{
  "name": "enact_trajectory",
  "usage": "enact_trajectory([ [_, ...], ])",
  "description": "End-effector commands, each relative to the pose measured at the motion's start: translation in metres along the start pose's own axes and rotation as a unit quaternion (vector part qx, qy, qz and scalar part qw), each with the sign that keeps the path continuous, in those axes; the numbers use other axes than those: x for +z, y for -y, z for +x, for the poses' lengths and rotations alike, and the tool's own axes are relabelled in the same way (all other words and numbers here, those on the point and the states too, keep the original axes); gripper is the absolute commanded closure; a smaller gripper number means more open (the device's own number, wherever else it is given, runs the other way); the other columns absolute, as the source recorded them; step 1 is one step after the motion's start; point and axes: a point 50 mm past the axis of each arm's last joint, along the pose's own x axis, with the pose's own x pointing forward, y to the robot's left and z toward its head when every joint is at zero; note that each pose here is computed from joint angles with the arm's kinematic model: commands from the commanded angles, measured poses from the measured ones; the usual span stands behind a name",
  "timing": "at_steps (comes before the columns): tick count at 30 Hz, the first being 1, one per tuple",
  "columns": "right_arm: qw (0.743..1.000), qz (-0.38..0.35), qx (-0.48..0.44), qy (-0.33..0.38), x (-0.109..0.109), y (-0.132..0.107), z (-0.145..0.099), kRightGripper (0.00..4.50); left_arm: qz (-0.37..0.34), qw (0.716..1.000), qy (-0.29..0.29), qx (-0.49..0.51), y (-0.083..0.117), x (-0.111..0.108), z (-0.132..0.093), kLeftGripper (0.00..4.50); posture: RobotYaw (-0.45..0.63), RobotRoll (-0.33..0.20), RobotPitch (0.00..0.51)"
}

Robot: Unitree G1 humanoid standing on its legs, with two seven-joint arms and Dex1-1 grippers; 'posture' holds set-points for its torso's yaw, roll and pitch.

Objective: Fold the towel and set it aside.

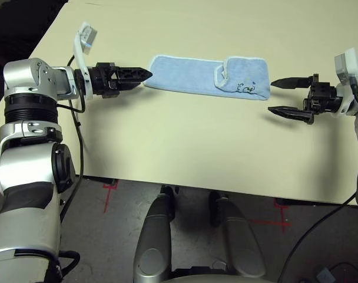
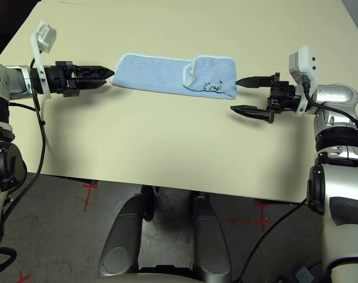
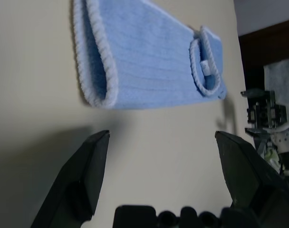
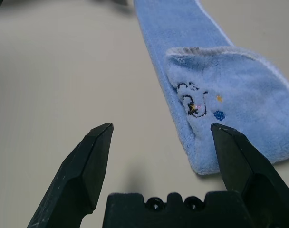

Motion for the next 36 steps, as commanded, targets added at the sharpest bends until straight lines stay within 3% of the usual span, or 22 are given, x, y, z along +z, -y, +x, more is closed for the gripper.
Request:
enact_trajectory([
  [1,1.000,-0.002,-0.003,-0.002,-0.001,-0.001,-0.006,0.04,-0.035,0.999,-0.001,0.012,-0.003,-0.004,0.003,0.00,0.08,0.000,0.294],
  [7,1.000,-0.006,-0.005,-0.003,0.001,-0.001,-0.007,0.04,-0.073,0.997,0.027,0.017,-0.007,-0.006,0.020,0.00,0.08,0.000,0.297],
  [22,1.000,-0.009,-0.003,-0.007,0.001,-0.002,-0.004,0.04,-0.068,0.991,0.102,0.047,-0.010,0.005,0.043,0.00,0.07,0.000,0.301],
  [26,1.000,-0.010,-0.003,-0.007,0.002,-0.002,-0.003,0.00,-0.065,0.992,0.100,0.052,-0.010,0.005,0.046,0.90,0.07,0.000,0.301],
  [35,1.000,-0.013,-0.006,-0.010,0.003,-0.001,-0.002,0.00,-0.064,0.992,0.095,0.053,-0.010,0.004,0.048,4.42,0.07,0.000,0.298],
  [36,1.000,-0.013,-0.006,-0.009,0.003,-0.001,-0.002,0.00,-0.062,0.992,0.096,0.057,-0.010,0.004,0.048,4.47,0.07,0.000,0.298],
])
